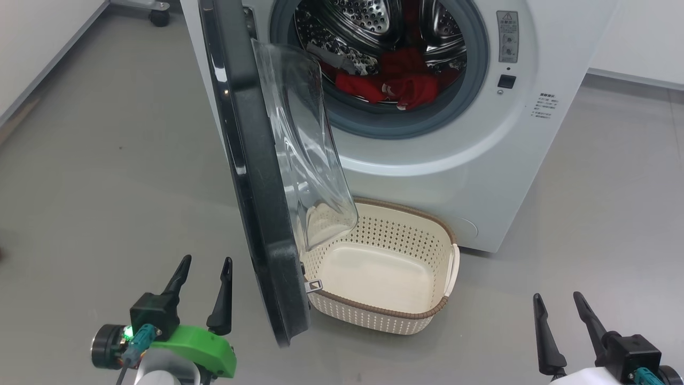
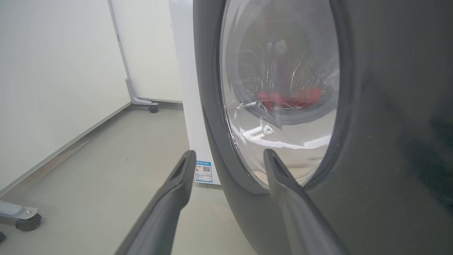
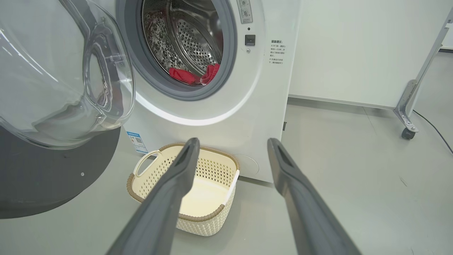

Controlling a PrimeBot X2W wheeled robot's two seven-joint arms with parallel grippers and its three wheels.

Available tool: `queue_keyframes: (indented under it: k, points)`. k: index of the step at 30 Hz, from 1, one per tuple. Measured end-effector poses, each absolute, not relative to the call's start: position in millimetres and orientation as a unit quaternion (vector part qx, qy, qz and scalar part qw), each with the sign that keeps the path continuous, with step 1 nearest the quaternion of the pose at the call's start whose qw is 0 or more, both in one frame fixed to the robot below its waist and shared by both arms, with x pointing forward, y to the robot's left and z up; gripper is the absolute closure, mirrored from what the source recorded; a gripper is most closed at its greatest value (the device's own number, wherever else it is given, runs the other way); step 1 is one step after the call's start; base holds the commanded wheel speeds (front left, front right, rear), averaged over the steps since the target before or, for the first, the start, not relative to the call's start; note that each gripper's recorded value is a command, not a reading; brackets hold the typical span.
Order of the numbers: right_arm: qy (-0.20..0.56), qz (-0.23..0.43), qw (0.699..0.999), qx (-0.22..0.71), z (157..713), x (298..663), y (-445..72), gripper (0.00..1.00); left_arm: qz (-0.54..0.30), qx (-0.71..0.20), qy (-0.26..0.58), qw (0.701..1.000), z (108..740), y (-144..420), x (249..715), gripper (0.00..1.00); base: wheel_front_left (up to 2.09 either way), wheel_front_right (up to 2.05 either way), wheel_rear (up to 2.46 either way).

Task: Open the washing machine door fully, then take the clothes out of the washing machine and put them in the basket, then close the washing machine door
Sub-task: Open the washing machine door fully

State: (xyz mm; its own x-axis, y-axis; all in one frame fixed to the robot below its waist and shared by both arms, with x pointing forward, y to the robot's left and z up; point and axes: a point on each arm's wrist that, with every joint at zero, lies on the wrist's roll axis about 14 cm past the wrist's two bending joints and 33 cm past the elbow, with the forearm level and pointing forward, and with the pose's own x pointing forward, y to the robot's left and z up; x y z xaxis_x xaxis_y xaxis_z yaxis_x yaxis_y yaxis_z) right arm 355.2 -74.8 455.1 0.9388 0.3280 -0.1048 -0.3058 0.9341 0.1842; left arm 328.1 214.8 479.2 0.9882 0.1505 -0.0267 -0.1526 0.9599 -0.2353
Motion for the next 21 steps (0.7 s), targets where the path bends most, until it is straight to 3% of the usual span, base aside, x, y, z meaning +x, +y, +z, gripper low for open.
queue_keyframes:
  k: [15,16,17,18,19,20,21]
  points:
    - [0.062,0.15,0.983,0.084,457.3,348.3,-75.5,0.0,0.074,-0.116,0.005,0.99,478.7,213.7,329.0,0.0,0.0,0.0,0.0]
    - [0.061,0.15,0.983,0.082,457.5,348.1,-75.6,0.0,0.074,-0.116,0.006,0.99,478.5,213.7,329.0,0.09,0.0,0.0,0.0]
    - [0.06,0.15,0.983,0.083,458.1,348.2,-75.6,0.0,0.074,-0.116,0.006,0.99,478.3,213.7,329.0,0.51,0.0,0.0,0.0]
    - [0.06,0.149,0.983,0.084,458.4,348.2,-75.6,0.0,0.074,-0.116,0.006,0.99,478.0,213.8,329.0,0.67,0.0,0.0,0.0]
    - [0.059,0.148,0.984,0.085,458.8,348.3,-75.6,0.0,0.074,-0.117,0.007,0.99,477.6,213.8,328.9,0.93,0.0,0.0,0.0]
    - [0.059,0.147,0.984,0.085,459.1,348.4,-75.5,0.0,0.074,-0.117,0.008,0.99,477.1,213.7,328.9,1.0,0.0,0.0,0.0]
    - [0.058,0.147,0.984,0.084,459.5,348.3,-75.1,0.0,0.074,-0.117,0.008,0.99,476.7,213.7,328.8,1.0,0.0,0.0,0.0]
